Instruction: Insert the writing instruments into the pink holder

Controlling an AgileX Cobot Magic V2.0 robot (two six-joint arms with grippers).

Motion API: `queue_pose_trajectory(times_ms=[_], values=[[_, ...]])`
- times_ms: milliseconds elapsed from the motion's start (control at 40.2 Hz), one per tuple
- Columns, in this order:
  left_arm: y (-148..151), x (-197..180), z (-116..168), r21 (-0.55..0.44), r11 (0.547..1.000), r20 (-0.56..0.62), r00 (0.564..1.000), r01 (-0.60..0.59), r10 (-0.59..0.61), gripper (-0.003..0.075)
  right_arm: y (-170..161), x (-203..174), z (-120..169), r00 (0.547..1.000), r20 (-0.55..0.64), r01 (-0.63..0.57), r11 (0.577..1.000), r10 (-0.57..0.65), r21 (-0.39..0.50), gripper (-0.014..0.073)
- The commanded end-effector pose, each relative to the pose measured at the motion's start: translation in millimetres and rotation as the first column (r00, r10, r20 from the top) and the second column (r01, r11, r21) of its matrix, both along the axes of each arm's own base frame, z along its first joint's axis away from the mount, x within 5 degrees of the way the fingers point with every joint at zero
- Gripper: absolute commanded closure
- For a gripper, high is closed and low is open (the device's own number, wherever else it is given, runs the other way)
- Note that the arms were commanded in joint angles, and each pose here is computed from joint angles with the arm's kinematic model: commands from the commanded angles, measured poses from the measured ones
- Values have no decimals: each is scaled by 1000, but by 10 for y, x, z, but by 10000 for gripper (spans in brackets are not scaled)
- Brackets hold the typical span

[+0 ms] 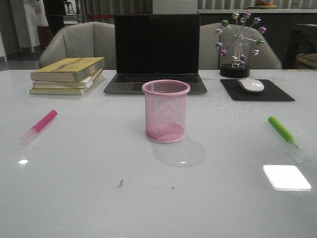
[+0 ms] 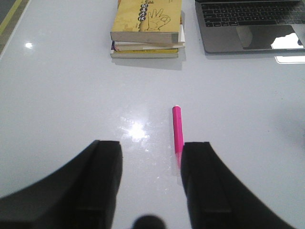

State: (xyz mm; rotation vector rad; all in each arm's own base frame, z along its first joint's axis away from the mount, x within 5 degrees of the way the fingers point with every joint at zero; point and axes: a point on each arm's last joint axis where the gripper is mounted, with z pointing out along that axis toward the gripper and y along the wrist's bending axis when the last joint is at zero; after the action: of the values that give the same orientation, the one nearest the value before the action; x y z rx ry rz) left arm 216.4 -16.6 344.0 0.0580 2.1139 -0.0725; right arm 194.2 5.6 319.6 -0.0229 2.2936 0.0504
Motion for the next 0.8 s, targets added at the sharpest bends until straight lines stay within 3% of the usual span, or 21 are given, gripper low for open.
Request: queue_pose_trajectory(times_ms=[0,75,174,771], values=[[-17,6,193,-17,1000,104,995,5,-3,276,-10,28,177,995,95,9,1000,-9,4,292],[-17,4,188,-16,1000,99,995,5,-4,276,-10,28,177,995,95,9,1000,-9,4,196],[-17,-3,173,-15,1000,80,997,6,-5,266,-10,29,178,995,96,9,1000,-9,4,143],[-17,-6,168,-15,1000,74,997,6,-5,250,-6,33,178,995,98,9,1000,-10,12,148]])
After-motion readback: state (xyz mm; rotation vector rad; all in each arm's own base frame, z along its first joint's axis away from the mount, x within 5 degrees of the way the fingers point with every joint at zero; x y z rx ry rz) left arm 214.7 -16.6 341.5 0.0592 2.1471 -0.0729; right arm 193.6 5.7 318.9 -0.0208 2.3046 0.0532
